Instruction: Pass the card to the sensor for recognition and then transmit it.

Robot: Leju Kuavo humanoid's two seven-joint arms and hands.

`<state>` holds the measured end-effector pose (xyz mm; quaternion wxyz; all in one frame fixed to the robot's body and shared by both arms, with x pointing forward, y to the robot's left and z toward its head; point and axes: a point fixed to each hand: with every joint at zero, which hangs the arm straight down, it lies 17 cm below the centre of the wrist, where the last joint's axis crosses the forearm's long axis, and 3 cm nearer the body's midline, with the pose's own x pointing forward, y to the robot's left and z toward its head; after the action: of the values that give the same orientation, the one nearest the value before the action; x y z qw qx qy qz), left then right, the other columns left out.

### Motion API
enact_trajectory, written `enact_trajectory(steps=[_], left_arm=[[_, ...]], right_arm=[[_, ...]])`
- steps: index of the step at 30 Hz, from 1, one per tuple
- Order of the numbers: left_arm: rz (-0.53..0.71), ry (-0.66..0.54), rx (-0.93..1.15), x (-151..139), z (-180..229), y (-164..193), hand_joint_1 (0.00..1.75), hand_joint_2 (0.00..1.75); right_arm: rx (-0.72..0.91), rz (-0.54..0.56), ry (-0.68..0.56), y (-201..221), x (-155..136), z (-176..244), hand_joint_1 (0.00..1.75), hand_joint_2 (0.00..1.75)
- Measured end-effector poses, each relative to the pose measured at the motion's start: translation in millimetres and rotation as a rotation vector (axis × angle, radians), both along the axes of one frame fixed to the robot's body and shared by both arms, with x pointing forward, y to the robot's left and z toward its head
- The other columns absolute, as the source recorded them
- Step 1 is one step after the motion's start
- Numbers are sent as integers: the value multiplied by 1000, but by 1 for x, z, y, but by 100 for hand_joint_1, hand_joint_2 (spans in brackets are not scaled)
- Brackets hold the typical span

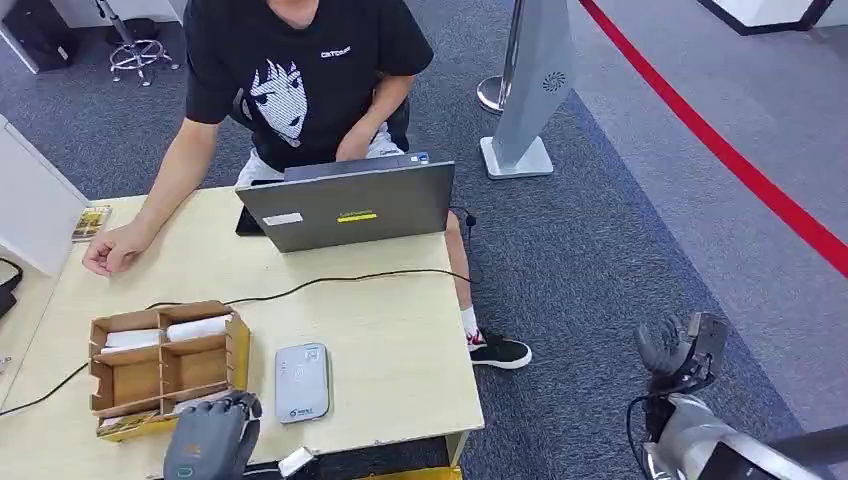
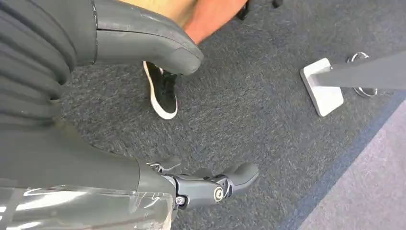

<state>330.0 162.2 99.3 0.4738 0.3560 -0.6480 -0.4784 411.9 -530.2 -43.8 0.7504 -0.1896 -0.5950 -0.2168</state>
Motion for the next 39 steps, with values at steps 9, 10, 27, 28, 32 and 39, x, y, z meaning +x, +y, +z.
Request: enact_trajectory(steps=[9,10,27,28,32,39], left_arm=[[-26,-434,5,12,189,-10,175,175],[-11,-465,5,10,202,-6,175,175],[29,-591,-15,-4,253,9,175,175],[29,-592,-15,-4,253,9,175,175],[29,-594,-15,-4,254,9,175,175],[97,-590,-3,5,256,32,175,175]], right_arm=[[-8,29,-6,17,15,5,0,175],[-8,33,-7,20,16,5,0,175],[-3,61,-11,34,24,6,0,175],[-3,61,-11,35,24,6,0,175],[-2,62,-12,35,24,6,0,175],[-3,71,-10,39,25,5,0,175]])
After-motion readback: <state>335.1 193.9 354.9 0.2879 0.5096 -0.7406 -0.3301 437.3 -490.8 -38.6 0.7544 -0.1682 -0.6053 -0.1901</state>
